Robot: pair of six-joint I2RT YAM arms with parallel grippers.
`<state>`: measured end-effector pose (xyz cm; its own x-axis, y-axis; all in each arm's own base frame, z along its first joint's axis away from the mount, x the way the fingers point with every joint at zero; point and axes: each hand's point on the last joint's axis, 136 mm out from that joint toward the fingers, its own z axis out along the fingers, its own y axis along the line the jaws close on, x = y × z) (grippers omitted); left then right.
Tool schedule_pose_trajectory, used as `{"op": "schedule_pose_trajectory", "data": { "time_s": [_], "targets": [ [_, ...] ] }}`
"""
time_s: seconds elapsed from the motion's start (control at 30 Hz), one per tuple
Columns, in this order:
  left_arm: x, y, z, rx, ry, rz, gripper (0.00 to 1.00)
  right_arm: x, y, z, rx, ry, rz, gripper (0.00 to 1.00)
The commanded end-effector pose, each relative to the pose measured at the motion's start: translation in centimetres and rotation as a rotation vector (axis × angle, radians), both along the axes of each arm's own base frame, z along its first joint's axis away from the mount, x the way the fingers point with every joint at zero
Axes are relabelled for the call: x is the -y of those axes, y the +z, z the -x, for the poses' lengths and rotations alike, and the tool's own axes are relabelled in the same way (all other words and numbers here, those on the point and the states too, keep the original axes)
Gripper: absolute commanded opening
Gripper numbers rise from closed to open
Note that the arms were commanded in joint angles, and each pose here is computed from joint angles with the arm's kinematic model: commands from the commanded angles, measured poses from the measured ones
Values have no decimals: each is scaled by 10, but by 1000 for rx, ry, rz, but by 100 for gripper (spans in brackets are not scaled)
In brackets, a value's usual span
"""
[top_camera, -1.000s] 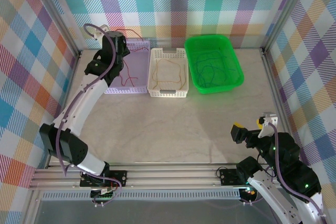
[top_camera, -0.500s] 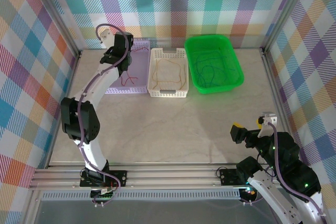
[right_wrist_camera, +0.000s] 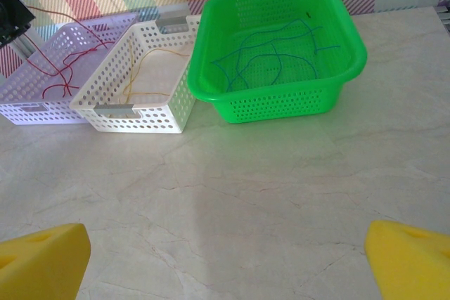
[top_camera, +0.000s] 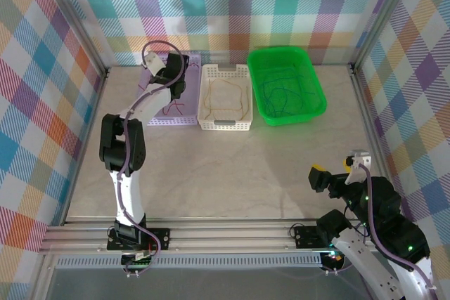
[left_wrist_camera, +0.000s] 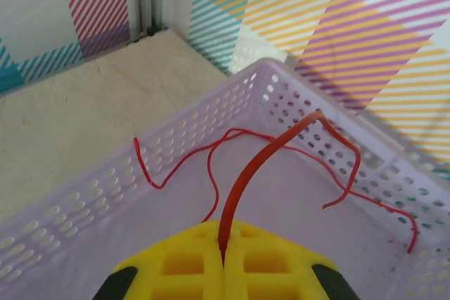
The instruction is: Untangle the cables
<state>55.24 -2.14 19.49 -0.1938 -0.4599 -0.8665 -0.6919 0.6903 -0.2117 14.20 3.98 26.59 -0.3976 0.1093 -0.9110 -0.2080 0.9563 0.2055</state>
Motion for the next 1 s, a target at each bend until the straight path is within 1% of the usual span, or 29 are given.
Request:
{"op": "schedule_pose_trajectory", "data": {
  "time_s": [0.0,0.13,0.27,0.37,0.8,0.97],
  "targets": [
    [-11,-28,6,-50,51,-2,0,-4,1,-3,3,10,-6,100],
    [-8,-60,6,-123,44,32,0,-5,1,-3,1,13,-6,100],
    [1,-86,4,-195,0,71,0,-5,1,-4,1,15,-5,100],
    [6,-97,4,-235,-19,94,0,-6,1,-4,-2,17,-5,100],
    [13,-123,13,-338,-30,139,0,-4,2,-2,10,14,-11,100],
    [16,-122,12,-351,-45,151,6,-4,2,-2,10,14,-11,100]
  ]
}}
